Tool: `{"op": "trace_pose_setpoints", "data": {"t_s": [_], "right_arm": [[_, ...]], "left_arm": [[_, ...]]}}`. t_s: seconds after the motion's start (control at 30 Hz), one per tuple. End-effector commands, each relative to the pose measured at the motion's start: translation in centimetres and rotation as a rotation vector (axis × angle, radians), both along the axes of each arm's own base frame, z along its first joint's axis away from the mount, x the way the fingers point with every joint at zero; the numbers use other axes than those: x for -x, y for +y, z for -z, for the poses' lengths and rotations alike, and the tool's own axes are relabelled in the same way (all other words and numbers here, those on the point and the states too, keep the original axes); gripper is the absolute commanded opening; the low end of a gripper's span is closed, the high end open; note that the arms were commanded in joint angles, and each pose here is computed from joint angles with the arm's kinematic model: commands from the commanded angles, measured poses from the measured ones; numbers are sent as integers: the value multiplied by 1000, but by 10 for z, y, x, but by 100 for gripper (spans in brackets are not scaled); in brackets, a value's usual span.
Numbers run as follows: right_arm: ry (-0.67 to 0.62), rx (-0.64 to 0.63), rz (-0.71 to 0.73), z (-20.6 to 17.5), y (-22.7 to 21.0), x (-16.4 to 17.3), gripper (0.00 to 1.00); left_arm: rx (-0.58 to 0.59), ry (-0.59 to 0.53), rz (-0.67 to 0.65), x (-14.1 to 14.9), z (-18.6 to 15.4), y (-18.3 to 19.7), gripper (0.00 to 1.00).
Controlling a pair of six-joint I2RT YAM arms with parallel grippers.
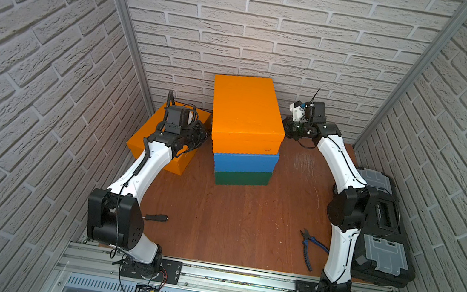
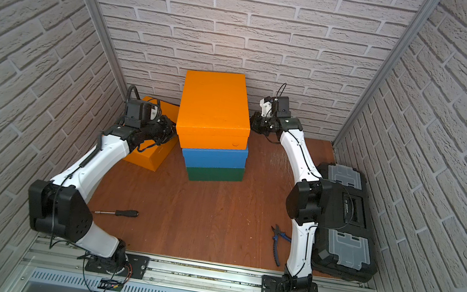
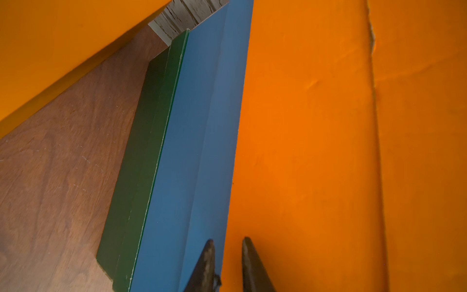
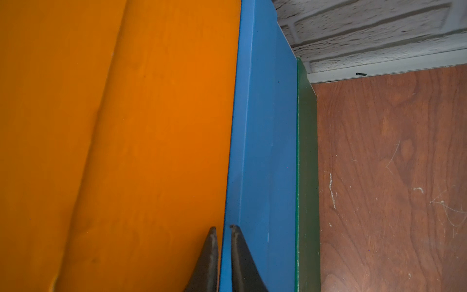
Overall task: Stack the shoeboxes
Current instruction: Adjust the shoebox.
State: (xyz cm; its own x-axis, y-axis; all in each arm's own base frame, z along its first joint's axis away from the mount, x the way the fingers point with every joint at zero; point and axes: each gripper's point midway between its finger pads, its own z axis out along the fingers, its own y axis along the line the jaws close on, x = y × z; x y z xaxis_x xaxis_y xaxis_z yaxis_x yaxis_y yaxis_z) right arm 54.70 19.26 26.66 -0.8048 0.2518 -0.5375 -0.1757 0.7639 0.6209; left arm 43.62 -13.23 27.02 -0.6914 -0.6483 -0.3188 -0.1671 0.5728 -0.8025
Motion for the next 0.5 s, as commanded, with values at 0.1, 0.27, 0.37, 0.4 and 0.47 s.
{"op": "trace_pose_setpoints", "data": {"t_s": [0.1,0.27,0.37,0.4,0.47], "right_arm": [[-89,-21,-14,-39,1,9,14],[-90,-20,-12,-40,0,11,14],[-85,-35,-16,-40,2,14,14],[-84,-40,-18,-39,2,15,14],[-85,-45,-22,-40,5,18,14]], "left_arm": [[23,-58,39,-6,-19,-16,22],[23,-48,38,-7,-16,-16,22],[23,-49,39,-7,-16,-16,22],[21,-46,36,-7,-15,-15,22],[17,-45,35,-8,-15,-14,22]]}}
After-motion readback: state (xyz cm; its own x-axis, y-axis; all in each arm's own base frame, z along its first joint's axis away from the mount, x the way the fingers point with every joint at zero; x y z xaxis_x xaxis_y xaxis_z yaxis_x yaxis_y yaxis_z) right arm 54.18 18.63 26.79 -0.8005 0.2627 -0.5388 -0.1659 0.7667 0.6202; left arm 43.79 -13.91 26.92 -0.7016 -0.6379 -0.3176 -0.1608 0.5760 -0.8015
